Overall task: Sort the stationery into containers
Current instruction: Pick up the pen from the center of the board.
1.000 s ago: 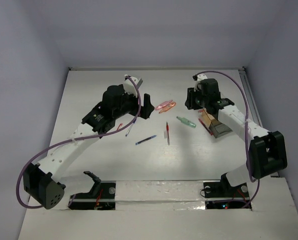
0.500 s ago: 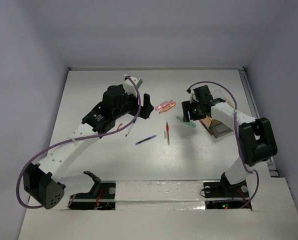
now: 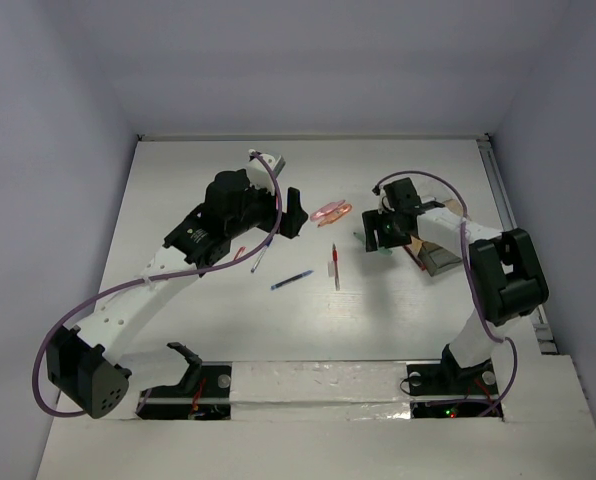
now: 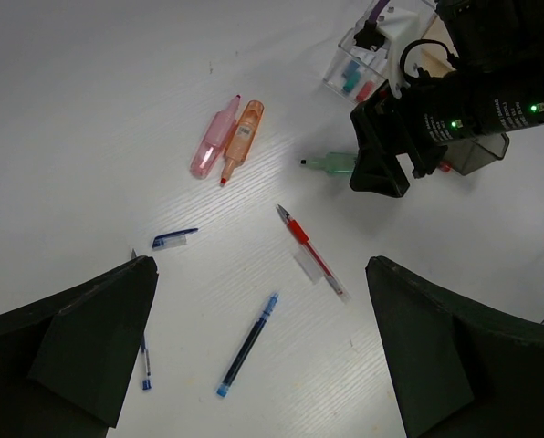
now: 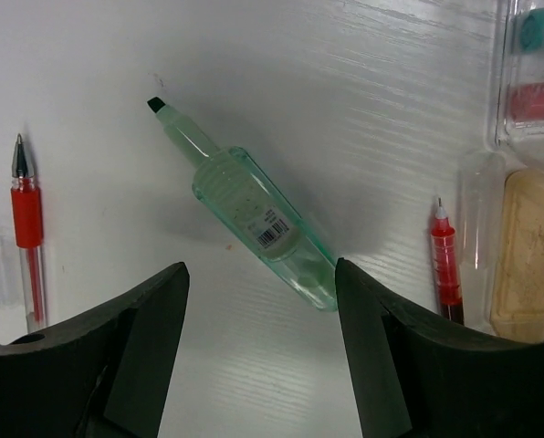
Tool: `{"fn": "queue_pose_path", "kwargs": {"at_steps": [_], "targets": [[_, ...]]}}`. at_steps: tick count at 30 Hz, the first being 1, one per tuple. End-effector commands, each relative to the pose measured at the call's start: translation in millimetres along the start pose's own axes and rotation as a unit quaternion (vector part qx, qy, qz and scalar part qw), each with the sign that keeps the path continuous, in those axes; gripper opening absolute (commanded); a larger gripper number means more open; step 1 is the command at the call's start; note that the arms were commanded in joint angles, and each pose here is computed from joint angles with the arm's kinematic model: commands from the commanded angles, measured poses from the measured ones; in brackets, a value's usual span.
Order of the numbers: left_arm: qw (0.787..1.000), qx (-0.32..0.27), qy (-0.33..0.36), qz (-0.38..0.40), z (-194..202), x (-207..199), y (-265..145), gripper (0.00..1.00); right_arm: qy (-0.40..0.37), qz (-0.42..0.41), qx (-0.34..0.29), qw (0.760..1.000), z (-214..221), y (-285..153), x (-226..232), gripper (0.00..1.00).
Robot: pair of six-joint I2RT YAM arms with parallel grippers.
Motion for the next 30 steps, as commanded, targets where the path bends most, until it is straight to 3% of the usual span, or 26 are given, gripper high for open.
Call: {"fn": "queue_pose_path", "kwargs": {"at_steps": [1,6,20,30], "targets": [[0.999,-0.035,0.007,0.008,-19,-4,-9,0.99,0.006,0.005,-0.018,1.000,-4,4,2,0.71],[0.999,-0.035,0.007,0.008,-19,-3,-9,0.99,0.011,0.004,-0.012,1.000,3,8,0,0.72],[0.999,-0.037,0.005,0.013,-20,-5,-10,0.99,0.047,0.000,0.000,0.999,15,0,16,0.56],[0.999,-0.037,0.001,0.013,-19,-5,-11,0.99,0.074,0.015,0.019,0.997,29,3,15,0.55]]}}
Point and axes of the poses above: each gripper's point midway between its finger pads, its own y axis out along the fingers, its own x axis along the line the jaws close on, z = x × y, the point moved 7 cm from there along -y, back along the fingers, and after that the axes turned 9 degrees about y, right-handed, at the moved point
